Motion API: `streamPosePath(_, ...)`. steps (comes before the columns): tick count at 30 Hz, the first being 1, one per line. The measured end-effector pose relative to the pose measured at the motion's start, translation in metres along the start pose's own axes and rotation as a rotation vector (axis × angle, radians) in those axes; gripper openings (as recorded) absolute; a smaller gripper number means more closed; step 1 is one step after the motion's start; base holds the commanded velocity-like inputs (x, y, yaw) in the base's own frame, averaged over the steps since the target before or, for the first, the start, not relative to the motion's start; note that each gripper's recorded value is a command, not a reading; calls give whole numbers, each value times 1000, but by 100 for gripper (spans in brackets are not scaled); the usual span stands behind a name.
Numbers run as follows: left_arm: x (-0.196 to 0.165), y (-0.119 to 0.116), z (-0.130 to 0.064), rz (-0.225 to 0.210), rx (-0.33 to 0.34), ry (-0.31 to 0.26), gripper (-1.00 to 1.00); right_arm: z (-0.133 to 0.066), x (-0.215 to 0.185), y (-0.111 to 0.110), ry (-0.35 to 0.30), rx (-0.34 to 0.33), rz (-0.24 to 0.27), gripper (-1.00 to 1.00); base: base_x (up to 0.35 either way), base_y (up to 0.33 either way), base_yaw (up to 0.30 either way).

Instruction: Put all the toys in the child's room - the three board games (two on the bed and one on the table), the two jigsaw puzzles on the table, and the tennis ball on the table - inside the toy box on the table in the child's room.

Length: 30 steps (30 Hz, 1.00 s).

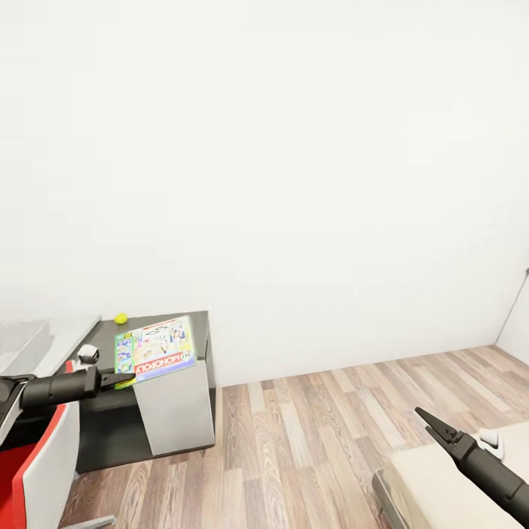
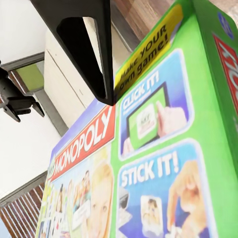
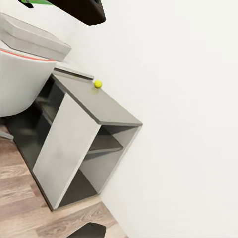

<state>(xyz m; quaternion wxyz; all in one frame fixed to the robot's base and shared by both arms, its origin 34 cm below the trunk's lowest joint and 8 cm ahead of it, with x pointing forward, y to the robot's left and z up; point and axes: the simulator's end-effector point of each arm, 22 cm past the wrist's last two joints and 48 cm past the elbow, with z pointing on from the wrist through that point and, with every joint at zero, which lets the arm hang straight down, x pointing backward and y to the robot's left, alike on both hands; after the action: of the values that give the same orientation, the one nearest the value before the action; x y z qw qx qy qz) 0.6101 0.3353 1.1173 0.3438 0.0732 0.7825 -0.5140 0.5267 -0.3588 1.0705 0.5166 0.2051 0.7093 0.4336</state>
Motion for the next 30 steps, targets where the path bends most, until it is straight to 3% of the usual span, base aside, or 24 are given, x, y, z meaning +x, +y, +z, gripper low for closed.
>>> streamPosePath(5,-18,-15,-14,8,57,-76,-100,0,-1,4,-4,-9,-6,100,0,0,4)
streamPosePath(8,-22,-20,-17,12,73,-94,-100,0,-2,7,-7,-14,-9,100,0,0,0)
streamPosePath(17,-39,-36,-22,24,93,-117,-100,-2,-5,12,-14,-29,-15,100,0,0,7)
streamPosePath(23,-58,-61,-24,99,95,-110,-100,-2,-6,12,-13,-30,-15,100,0,0,105)
streamPosePath(30,-60,-60,-27,100,82,-104,-100,0,-2,10,-4,-23,-10,100,0,0,199)
